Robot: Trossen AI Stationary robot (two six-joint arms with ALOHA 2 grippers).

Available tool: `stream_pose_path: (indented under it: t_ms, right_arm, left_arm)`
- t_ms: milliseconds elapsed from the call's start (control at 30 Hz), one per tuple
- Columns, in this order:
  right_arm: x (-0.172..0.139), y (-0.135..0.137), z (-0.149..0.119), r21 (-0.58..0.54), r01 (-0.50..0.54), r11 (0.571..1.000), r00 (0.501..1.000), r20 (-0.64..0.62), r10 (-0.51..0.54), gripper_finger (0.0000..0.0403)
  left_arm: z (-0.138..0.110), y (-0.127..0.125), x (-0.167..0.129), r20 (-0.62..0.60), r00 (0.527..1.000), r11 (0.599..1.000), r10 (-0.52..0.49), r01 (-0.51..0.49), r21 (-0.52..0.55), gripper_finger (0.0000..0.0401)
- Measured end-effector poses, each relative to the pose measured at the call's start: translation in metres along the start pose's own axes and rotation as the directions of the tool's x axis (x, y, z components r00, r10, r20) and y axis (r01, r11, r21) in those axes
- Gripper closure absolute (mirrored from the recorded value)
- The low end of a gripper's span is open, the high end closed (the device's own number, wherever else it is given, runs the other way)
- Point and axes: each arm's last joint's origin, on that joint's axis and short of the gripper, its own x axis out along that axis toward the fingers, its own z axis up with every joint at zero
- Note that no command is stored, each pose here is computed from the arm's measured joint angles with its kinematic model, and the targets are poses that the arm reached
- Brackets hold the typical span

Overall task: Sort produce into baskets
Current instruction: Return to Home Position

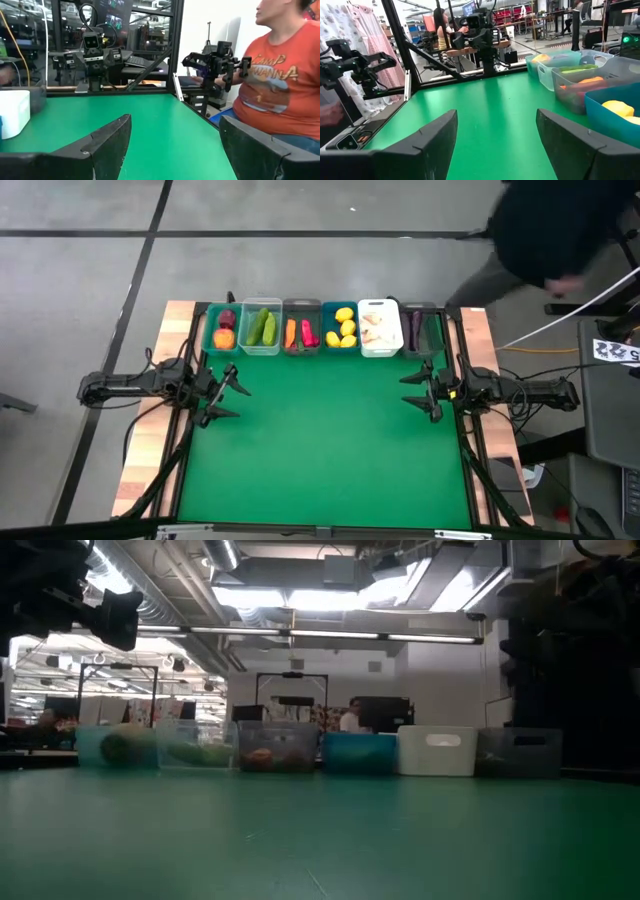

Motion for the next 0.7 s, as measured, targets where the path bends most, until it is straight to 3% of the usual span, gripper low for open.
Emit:
stream_pose_path:
  t_ms: [700]
  right_arm:
    - [0.0008,-0.0001,-0.0005,0.001,0.002,1.000,1.000,-0.007,-0.002,0.0134]
  left_arm:
    - [0.0000,0.0000,0.0000,0.000,1.000,1.000,0.002,-0.002,-0.003,0.0105]
